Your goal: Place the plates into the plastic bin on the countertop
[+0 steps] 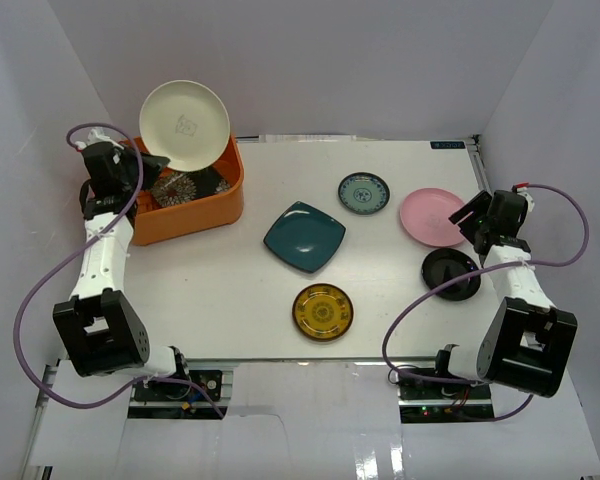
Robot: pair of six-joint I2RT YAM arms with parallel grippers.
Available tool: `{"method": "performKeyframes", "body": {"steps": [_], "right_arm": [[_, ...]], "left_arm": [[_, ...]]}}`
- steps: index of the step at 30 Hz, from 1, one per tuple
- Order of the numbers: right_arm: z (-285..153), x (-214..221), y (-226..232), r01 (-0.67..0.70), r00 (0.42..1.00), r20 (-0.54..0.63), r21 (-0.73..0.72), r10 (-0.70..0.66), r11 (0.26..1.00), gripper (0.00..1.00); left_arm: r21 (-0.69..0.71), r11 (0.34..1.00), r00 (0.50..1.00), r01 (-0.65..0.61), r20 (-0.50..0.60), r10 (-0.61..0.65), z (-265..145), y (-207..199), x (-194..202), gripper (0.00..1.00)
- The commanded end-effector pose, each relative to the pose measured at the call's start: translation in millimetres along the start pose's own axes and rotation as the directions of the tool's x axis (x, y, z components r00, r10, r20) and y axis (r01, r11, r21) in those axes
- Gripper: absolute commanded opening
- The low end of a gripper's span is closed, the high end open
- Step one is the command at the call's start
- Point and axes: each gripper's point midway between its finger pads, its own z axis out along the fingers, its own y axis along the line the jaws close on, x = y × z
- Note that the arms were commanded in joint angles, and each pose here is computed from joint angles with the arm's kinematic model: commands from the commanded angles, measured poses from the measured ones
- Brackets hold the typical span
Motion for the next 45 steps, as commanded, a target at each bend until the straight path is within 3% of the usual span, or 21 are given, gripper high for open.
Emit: {"method": "performKeyframes", "body": {"steps": [1,2,5,14,22,24,25,28,29,31,32,34,36,39,43,45], "right_arm": [[-16,-35,40,0.025,0.994,0.112,-0.172,-0.006,0.985,0.73],[-16,-35,36,0.024,0.993,0.121,-0.153,-0.005,0.988,0.86],[-8,-35,19,0.008,0.992,0.127,-0.077,0.001,0.997,0.94],[24,-23,-49,-0.031,0.995,0.095,0.146,0.018,0.989,0.95],[50,-8,-62,-0.030,0.999,0.034,0.183,0.024,0.983,0.94],[61,-1,-63,-0.026,1.000,0.001,0.185,0.027,0.982,0.90],[64,1,-64,-0.026,1.000,-0.003,0.184,0.027,0.983,0.89],[77,13,-58,-0.022,0.999,-0.038,0.153,0.028,0.988,0.83],[83,21,-58,-0.009,0.998,-0.060,0.160,0.019,0.987,0.83],[88,24,-55,0.006,0.997,-0.075,0.154,0.006,0.988,0.80],[91,29,-54,0.008,0.997,-0.081,0.155,0.005,0.988,0.72],[93,32,-53,0.007,0.997,-0.082,0.148,0.005,0.989,0.62],[92,30,-49,0.008,0.998,-0.070,0.143,0.002,0.990,0.34],[82,11,-37,-0.002,1.000,-0.003,0.106,0.003,0.994,0.09],[56,-24,-11,-0.015,0.994,0.111,0.016,0.013,1.000,0.08],[41,-32,7,-0.015,0.989,0.149,-0.065,0.024,0.998,0.08]], "left_arm": [[0.187,0.982,0.998,0.027,-0.062,-0.016,-17,-49,23,0.00],[0.189,0.981,0.998,0.029,-0.055,-0.019,-19,-50,22,0.00],[0.132,0.991,0.999,0.037,-0.043,-0.032,-16,-42,16,0.00],[-0.132,0.991,1.000,0.022,0.024,-0.019,-2,27,5,0.00],[-0.272,0.962,1.000,-0.005,-0.028,-0.002,18,70,20,0.03],[-0.281,0.960,0.999,-0.022,-0.033,0.013,20,73,20,0.11],[-0.286,0.958,0.999,-0.023,-0.039,0.012,22,75,21,0.26],[-0.272,0.962,0.999,-0.023,-0.046,0.010,23,72,22,0.52],[-0.267,0.964,0.999,-0.023,-0.045,0.011,23,70,21,0.66],[-0.238,0.971,0.999,-0.023,-0.041,0.013,21,63,19,0.78],[-0.216,0.976,0.999,-0.023,-0.038,0.015,19,56,16,0.86],[-0.146,0.989,0.999,-0.024,-0.035,0.019,13,37,12,0.91],[-0.020,0.999,0.999,-0.042,0.017,0.043,-6,1,-2,0.95],[0.124,0.988,0.995,-0.090,0.046,0.085,-36,-45,-9,0.98],[0.292,0.942,0.986,-0.165,0.022,0.165,-73,-102,19,0.98],[0.376,0.905,0.972,-0.199,-0.046,0.232,-88,-124,59,0.98]]}}
